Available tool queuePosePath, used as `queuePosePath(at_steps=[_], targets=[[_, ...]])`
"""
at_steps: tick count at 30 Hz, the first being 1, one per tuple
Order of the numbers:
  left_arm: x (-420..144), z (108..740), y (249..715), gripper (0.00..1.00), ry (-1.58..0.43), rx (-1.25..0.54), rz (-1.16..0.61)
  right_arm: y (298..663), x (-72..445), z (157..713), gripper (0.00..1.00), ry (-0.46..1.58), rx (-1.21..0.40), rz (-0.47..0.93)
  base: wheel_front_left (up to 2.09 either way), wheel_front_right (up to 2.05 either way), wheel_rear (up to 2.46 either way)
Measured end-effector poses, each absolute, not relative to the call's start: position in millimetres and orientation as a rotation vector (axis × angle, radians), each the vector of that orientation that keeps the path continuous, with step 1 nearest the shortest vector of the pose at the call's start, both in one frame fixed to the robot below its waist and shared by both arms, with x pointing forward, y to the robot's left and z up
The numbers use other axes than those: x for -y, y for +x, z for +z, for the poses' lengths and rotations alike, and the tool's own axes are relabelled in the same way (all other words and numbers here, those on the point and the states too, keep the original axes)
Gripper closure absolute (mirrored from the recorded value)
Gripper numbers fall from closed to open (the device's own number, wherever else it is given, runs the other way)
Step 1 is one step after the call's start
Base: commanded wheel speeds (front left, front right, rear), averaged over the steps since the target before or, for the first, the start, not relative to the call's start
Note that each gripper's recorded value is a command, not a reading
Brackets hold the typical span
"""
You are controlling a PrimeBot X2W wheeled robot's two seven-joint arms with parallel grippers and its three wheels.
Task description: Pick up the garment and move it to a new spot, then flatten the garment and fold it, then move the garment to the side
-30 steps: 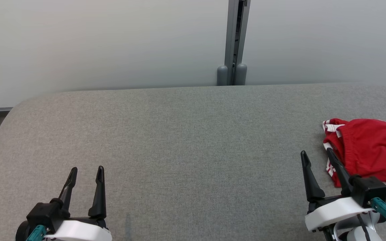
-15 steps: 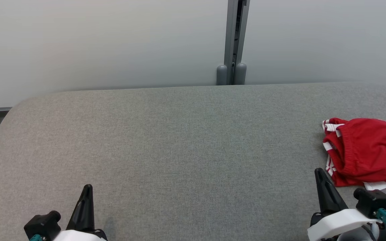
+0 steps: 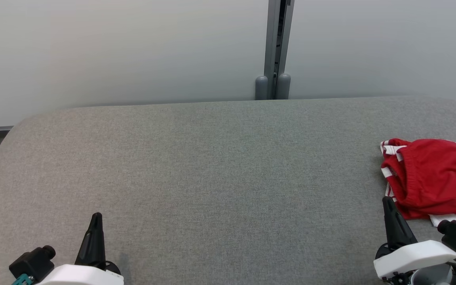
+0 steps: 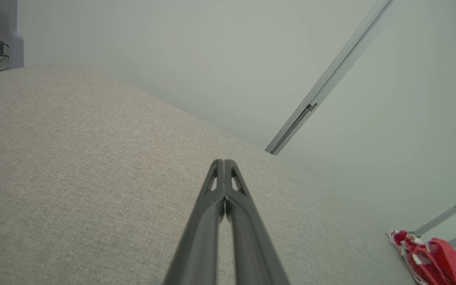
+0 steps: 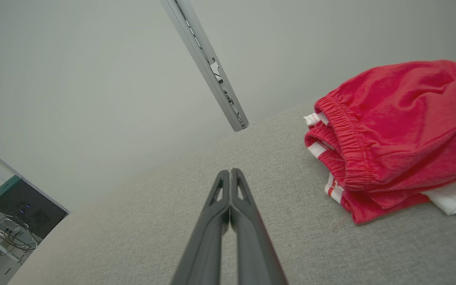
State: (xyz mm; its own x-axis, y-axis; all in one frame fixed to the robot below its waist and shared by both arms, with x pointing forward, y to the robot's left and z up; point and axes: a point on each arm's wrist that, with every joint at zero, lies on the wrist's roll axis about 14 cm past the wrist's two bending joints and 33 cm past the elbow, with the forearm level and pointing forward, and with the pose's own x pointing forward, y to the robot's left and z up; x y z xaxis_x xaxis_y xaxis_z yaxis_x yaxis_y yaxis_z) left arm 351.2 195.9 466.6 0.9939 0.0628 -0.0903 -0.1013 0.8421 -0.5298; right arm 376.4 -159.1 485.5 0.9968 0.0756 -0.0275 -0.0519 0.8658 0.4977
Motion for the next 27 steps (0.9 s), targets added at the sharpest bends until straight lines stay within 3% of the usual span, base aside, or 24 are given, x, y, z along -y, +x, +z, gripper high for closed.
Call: queuePosePath(at_steps=[27], targets=[[-200.7,473.7,363.0,1.0,-0.923,-0.067,0.108,379.8,177.3,485.7,1.0,0.894,-0.066,-0.009,0.0,0.0,0.0]])
